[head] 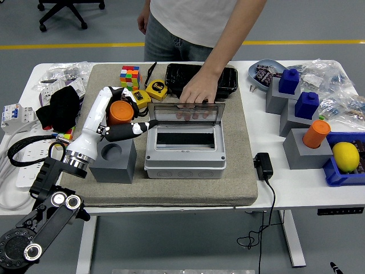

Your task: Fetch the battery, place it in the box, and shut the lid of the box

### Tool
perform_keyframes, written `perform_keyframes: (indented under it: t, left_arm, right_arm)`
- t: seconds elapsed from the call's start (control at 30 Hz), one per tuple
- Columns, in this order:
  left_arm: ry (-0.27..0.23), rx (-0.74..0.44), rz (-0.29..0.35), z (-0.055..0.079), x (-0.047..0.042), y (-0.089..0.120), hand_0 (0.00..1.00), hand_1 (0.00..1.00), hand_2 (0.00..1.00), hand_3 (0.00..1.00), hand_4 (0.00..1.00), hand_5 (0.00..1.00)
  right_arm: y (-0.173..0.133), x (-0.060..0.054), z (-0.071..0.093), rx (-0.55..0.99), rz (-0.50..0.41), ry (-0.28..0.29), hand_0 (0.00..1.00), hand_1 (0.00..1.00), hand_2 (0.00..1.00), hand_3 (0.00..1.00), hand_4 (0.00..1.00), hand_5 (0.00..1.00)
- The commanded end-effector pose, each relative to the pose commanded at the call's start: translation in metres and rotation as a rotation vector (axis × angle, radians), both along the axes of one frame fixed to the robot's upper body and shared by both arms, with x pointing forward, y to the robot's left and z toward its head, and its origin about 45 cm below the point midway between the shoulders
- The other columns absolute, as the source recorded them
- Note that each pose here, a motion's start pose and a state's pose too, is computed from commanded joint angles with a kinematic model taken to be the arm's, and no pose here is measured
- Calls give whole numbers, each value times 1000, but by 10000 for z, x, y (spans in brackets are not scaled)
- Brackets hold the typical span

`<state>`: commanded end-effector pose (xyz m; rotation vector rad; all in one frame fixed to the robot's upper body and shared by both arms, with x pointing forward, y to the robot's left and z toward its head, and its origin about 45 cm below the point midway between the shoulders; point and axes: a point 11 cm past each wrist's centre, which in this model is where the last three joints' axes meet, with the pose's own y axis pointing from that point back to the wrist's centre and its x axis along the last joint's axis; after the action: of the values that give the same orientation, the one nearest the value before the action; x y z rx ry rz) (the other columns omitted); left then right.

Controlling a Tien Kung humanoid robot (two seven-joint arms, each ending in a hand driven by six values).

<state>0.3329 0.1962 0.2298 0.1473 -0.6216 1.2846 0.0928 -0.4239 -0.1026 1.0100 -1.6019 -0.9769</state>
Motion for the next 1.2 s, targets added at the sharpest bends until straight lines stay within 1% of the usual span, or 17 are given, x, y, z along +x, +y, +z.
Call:
perform_keyframes:
  t: [0.13, 0.27, 0.37, 0.5, 0.63, 0.8, 0.93, 1.03, 1.07, 1.17, 1.2]
  left_arm:
    - [-69, 119, -53, 45, -65, -188, 35, 2, 2, 2, 983, 259]
    - [-103, 185, -116, 34, -147, -383, 32, 2, 3, 2, 967, 271]
    - [-103, 216, -163, -24, -197, -523, 32, 2, 3, 2, 967, 271]
    - [-80, 236, -227, -152, -262, -700, 34, 2, 2, 2, 962, 271]
    - [-66, 256, -260, -256, -279, -802, 35, 2, 2, 2, 961, 264]
    - [-55, 278, -285, -370, -249, -896, 40, 2, 2, 2, 963, 257]
    - [-49, 280, -289, -423, -202, -950, 40, 2, 2, 2, 963, 257]
    - [-43, 282, -293, -467, -150, -1001, 44, 2, 2, 2, 963, 262]
    - [-43, 283, -294, -472, -144, -1008, 44, 2, 2, 2, 963, 262]
    - [-49, 294, -306, -472, -86, -1067, 44, 2, 2, 2, 963, 262]
    - [-54, 294, -305, -455, -50, -1083, 44, 2, 2, 2, 963, 262]
  right_arm:
    - [-1, 12, 3, -2, 1, -2, 978, 864, 809, 815, 998, 998]
    - [-5, 10, 4, -3, 1, -1, 978, 863, 808, 813, 998, 998]
    - [-9, 9, 5, -4, 2, 0, 978, 863, 808, 813, 998, 998]
    - [-18, 18, 10, -7, 3, -3, 976, 863, 809, 810, 998, 998]
    - [-20, 23, 12, -9, 7, -4, 976, 862, 807, 810, 998, 998]
    - [-30, 15, 13, -12, 11, 2, 975, 861, 809, 810, 998, 998]
    - [-34, 8, 14, -13, 14, 5, 975, 861, 809, 810, 998, 998]
    - [-30, 1, 11, -13, 17, 8, 974, 861, 809, 810, 998, 998]
    - [-29, 1, 10, -13, 18, 8, 974, 861, 809, 810, 998, 998]
    - [-28, 9, 12, -13, 22, 8, 974, 861, 809, 810, 998, 998]
    - [-32, 15, 15, -14, 23, 7, 973, 861, 806, 809, 998, 998]
